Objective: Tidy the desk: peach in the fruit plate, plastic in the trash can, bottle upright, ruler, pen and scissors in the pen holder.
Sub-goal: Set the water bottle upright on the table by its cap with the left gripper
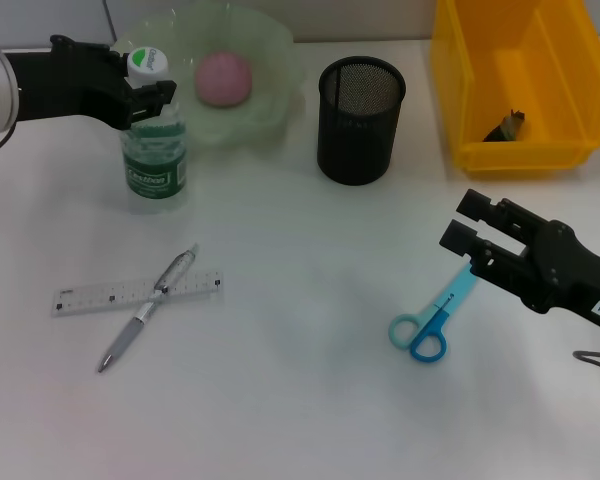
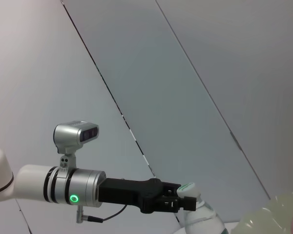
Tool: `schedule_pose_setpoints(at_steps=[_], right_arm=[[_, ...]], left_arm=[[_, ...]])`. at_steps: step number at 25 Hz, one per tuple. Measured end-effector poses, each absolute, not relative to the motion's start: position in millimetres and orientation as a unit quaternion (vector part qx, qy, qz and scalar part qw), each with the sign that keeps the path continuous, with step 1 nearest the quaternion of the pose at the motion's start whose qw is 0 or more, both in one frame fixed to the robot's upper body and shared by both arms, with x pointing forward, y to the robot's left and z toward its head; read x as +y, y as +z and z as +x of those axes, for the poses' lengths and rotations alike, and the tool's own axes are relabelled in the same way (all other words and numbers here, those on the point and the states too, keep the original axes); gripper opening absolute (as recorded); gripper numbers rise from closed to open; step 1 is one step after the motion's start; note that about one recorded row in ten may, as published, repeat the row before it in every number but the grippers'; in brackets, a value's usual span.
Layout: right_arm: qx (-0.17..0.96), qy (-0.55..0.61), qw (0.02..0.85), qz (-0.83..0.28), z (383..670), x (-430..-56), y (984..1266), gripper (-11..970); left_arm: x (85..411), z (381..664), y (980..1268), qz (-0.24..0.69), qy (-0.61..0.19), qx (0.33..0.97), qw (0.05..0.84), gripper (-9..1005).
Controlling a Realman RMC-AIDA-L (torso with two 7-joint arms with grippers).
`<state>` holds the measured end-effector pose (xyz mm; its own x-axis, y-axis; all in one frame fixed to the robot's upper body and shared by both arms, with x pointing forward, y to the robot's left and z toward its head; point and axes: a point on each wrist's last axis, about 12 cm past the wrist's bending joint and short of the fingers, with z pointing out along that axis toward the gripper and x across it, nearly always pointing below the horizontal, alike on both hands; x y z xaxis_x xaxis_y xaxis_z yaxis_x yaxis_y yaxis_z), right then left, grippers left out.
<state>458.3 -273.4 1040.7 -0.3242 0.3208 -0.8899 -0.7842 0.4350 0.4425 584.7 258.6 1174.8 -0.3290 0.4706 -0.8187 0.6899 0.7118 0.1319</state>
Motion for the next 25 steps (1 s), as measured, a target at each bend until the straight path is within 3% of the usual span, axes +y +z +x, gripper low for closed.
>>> schedule_pose_setpoints(at_steps=[25], right_arm=[[0.642,0.501,0.552,-0.182,459,-273,1041,693]], left_arm=[[275,586,1167,0.313,-0.14,0.817,0.463,442]])
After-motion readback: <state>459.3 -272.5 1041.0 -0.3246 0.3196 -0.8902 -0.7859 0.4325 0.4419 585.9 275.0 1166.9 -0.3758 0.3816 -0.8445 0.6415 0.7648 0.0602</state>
